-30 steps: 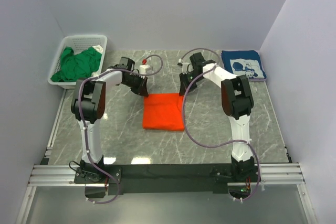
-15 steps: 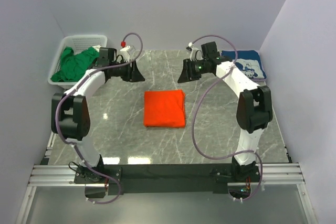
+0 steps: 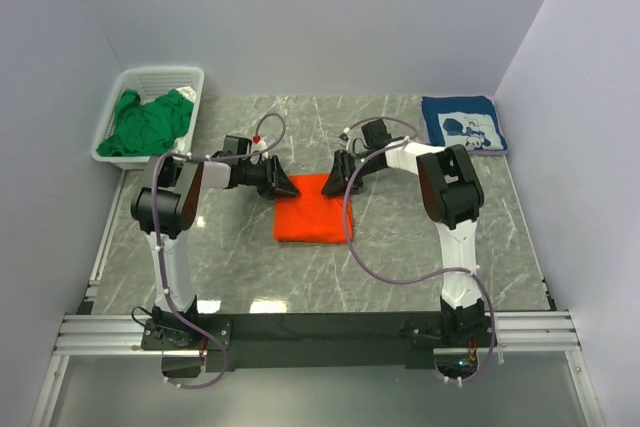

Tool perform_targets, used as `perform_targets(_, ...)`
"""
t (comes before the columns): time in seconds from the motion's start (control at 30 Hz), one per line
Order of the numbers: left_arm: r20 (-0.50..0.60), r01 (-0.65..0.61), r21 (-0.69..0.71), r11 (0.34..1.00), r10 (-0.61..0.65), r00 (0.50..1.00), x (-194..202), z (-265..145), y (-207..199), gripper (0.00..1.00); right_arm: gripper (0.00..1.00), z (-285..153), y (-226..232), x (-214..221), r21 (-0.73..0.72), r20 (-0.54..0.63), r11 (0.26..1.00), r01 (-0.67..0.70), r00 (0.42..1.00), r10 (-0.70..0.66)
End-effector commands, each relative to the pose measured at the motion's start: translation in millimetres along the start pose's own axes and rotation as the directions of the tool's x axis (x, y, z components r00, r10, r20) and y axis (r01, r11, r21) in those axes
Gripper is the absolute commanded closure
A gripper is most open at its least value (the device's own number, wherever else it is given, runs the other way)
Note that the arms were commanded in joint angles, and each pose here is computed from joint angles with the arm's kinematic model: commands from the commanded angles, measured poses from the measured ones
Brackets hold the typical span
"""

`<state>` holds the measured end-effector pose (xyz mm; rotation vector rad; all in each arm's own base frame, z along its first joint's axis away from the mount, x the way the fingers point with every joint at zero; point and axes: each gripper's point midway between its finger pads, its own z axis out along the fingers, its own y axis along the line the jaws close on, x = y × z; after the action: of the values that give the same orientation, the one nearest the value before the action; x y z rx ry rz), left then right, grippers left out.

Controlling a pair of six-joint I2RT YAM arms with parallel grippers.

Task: Fold and stack the t-shirts
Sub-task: Fold the tshirt

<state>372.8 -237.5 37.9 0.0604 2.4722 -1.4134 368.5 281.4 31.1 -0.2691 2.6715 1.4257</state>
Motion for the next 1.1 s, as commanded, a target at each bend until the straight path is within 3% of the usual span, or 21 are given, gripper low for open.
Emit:
perform_targets(0.0, 0.058, 0.025, -0.042, 0.999, -0.023, 0.998, -22, 3, 25, 0.65, 0.56, -10, -14, -41, 0.088, 0.099, 0.995, 0.055, 0.993, -0.064)
perform_targets(0.1, 0.081, -0.013, -0.041, 0.999, 0.017, 0.997, -39, -7, 24, 0.66, 0.56, -20, -8, -55, 0.109, 0.11, 0.989, 0.1, 0.988, -0.112)
perform_targets(0.23, 0.139, -0.213, 0.042, 0.976, 0.206, 0.969, -47, -45, -43, 0.63, 0.55, -60, 59, -56, 0.053, 0.185, 0.978, 0.204, 0.96, -0.21)
perform_targets(0.33, 0.14, -0.244, 0.105, 0.964, 0.229, 0.963, -23, -59, -81, 0.61, 0.53, -75, 99, -29, -0.035, 0.229, 0.972, 0.232, 0.949, -0.218)
perform_targets(0.47, 0.086, -0.216, 0.179, 0.96, 0.204, 0.975, 22, -50, -104, 0.6, 0.52, -58, 114, 16, -0.111, 0.182, 0.966, 0.232, 0.961, -0.209)
perform_targets(0.63, -0.005, -0.116, 0.141, 0.983, 0.118, 0.993, 54, -26, -69, 0.6, 0.52, -15, 70, 55, -0.092, 0.044, 0.986, 0.137, 0.99, -0.134)
perform_targets(0.87, -0.08, 0.031, -0.004, 1.0, -0.031, 0.996, 51, -13, 19, 0.62, 0.54, 4, -7, 53, 0.02, -0.019, 1.0, 0.004, 1.0, -0.004)
perform_targets(0.97, -0.057, -0.016, 0.014, 1.0, 0.016, 0.998, 40, -28, 17, 0.62, 0.56, -7, -4, 50, 0.028, -0.013, 0.999, 0.021, 1.0, -0.02)
perform_targets(1.07, -0.043, -0.151, 0.094, 0.984, 0.155, 0.987, 43, -49, -24, 0.61, 0.56, -26, 37, 49, -0.042, 0.021, 0.993, 0.108, 0.994, -0.108)
